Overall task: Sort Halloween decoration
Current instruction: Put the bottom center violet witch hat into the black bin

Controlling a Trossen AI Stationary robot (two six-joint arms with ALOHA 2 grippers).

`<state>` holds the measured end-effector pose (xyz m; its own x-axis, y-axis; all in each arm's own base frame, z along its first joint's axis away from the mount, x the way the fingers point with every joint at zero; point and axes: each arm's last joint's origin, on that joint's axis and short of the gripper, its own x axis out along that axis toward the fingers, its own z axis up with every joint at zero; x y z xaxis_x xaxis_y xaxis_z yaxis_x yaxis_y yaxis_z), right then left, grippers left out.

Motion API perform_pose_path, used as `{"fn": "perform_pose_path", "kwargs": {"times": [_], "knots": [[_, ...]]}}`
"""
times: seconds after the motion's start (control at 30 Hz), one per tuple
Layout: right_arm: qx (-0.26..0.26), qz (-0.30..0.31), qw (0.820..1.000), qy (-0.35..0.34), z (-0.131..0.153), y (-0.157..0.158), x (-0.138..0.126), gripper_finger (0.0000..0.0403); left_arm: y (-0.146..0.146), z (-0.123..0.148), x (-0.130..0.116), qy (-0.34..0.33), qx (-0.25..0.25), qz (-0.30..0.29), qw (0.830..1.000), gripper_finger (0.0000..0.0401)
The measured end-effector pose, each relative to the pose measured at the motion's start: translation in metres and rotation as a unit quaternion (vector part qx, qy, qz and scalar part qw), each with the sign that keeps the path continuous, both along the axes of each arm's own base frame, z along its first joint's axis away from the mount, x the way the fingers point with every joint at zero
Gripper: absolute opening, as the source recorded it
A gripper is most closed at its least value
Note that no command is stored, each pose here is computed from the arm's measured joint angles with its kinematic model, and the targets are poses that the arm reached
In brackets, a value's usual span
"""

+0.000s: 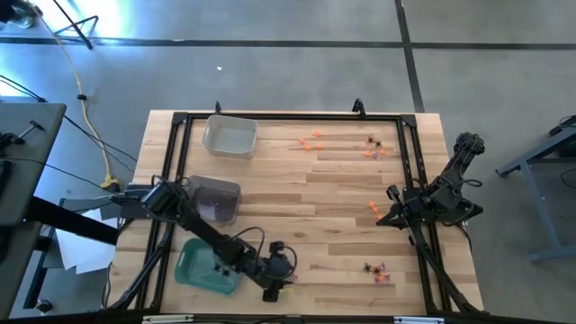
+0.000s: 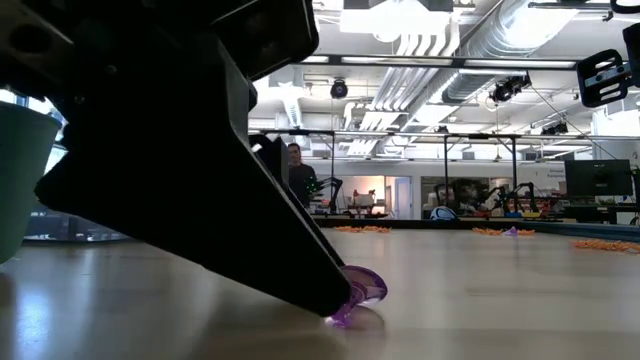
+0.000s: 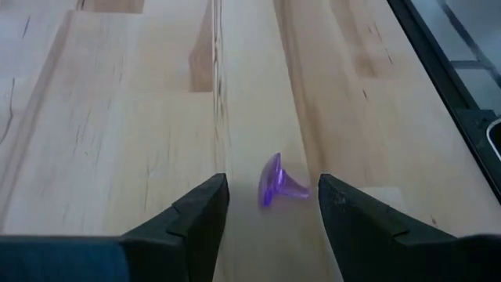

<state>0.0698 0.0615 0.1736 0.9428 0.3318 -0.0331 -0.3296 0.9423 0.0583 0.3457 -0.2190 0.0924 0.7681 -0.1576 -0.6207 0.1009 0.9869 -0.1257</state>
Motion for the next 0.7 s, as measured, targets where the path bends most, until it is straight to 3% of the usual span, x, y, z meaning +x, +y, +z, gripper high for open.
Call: {"fn": "perform_pose_path", "kwargs": {"times": [0.3, 0.7], "knots": [[0.0, 0.0, 1.0, 0.0, 0.0, 0.0, 0.0, 0.0, 0.005, -0.001, 0.002, 0.001, 0.007, -0.006, 1.0, 0.0182], [0.0, 0.0, 1.0, 0.0, 0.0, 0.0, 0.0, 0.0, 0.006, -0.019, 0.002, 0.014, 0.038, 0.0, 0.999, 0.014]]}}
